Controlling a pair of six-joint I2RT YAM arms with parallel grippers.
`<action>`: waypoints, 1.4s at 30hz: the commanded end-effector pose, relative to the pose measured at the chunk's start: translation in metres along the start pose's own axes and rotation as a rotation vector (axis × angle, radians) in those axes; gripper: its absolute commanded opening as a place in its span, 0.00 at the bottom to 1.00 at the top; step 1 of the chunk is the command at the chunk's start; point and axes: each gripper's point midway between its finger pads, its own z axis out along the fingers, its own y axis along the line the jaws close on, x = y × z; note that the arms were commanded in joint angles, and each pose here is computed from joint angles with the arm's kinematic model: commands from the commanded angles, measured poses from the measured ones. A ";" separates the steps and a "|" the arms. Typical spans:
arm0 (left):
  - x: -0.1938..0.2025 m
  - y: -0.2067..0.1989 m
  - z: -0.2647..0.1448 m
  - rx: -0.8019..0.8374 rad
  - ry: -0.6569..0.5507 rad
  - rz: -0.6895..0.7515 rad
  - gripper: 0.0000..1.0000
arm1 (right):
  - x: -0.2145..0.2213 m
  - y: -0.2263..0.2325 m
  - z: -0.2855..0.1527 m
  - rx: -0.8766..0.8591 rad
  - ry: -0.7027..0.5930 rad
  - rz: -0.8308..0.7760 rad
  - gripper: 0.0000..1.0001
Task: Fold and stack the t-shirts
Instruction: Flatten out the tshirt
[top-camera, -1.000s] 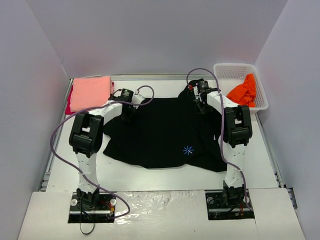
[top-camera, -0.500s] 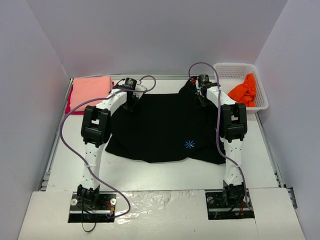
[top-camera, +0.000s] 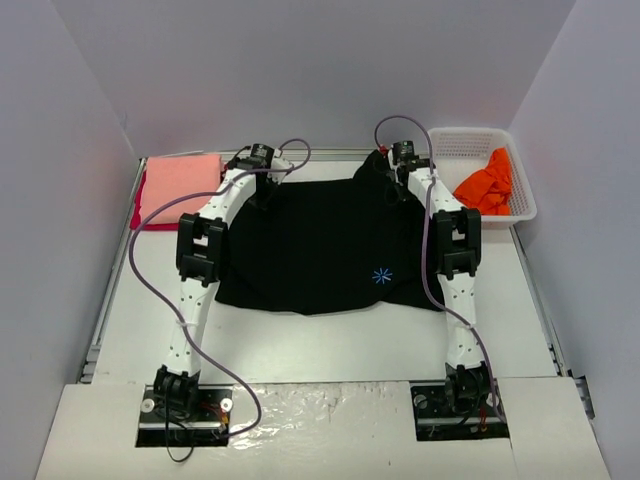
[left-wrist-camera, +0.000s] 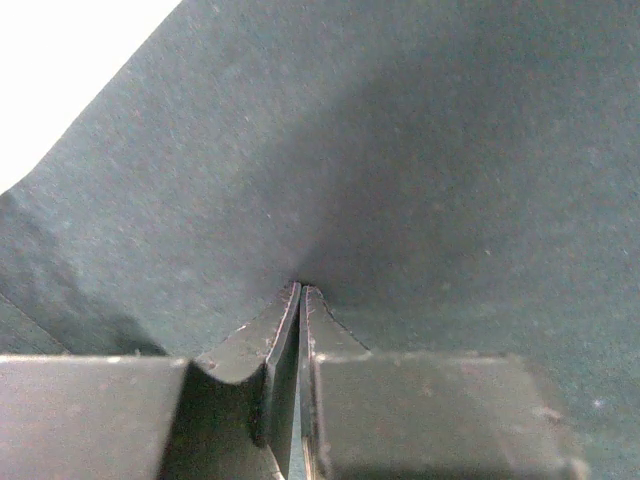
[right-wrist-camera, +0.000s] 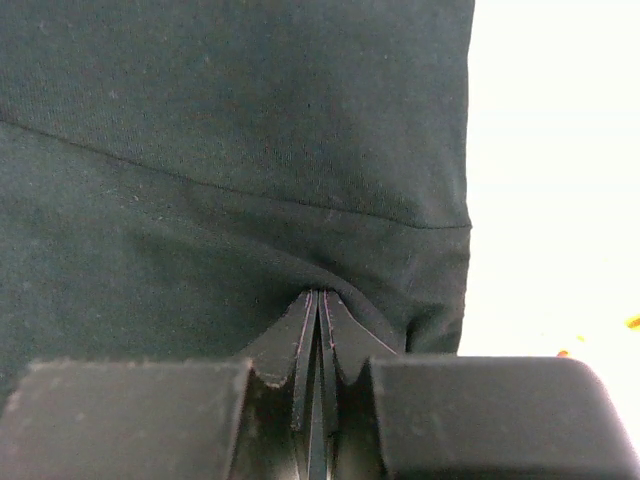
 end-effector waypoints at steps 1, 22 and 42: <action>-0.004 0.011 -0.009 -0.026 0.014 0.005 0.03 | 0.010 0.008 0.016 -0.016 0.041 0.002 0.00; 0.032 0.002 -0.215 -0.173 -0.237 0.156 0.66 | 0.014 -0.004 -0.171 -0.128 -0.094 -0.057 0.18; 0.220 -0.093 -0.196 0.026 -0.177 0.487 0.64 | 0.148 0.038 -0.264 -0.322 -0.127 -0.063 0.34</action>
